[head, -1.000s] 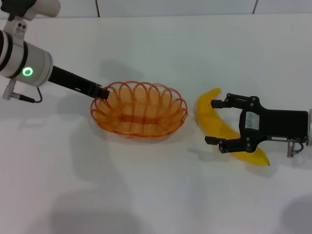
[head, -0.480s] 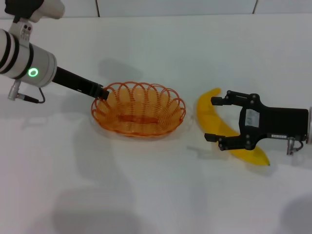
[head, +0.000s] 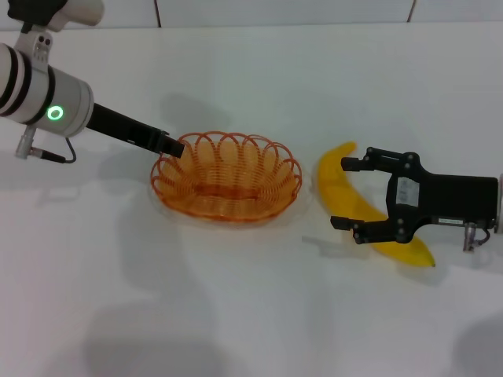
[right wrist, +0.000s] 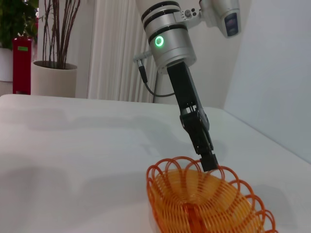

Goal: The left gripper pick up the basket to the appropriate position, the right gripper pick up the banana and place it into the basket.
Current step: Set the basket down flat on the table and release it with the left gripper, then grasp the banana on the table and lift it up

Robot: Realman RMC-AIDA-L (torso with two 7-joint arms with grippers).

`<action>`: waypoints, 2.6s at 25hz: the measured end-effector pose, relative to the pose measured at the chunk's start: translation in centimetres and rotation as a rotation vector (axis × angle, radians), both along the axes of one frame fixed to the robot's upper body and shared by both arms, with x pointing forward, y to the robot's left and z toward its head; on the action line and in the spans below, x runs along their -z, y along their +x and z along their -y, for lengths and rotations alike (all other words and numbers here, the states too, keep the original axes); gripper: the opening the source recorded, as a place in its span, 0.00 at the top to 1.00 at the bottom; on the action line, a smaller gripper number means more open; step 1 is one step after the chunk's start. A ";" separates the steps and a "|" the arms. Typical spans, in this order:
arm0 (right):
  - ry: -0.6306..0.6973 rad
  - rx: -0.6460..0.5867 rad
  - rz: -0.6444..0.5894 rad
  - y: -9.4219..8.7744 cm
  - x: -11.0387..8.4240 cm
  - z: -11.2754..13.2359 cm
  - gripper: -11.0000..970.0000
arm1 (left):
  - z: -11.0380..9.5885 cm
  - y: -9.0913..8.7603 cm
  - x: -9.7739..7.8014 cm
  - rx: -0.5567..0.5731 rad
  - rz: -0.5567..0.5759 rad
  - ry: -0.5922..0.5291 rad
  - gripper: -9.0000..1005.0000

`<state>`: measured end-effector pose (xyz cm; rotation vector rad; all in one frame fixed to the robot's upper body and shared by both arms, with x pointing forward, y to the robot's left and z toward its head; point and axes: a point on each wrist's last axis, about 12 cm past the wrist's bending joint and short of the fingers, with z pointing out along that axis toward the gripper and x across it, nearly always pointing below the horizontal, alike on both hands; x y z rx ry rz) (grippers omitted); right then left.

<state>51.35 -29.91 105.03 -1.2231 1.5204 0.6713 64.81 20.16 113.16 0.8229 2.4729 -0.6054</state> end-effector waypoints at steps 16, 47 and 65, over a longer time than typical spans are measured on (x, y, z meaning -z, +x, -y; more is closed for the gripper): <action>0.020 0.063 0.006 -0.8 0.2 1.4 0.09 | -6.7 -7.5 -0.5 0.279 0.396 -0.153 0.43; -0.032 0.195 -0.218 -0.9 2.0 2.1 0.09 | -11.4 -16.6 9.1 0.266 0.636 -0.245 0.12; -0.036 0.229 -0.431 0.8 1.7 0.8 0.10 | -11.6 -16.6 9.0 0.237 0.657 -0.259 0.12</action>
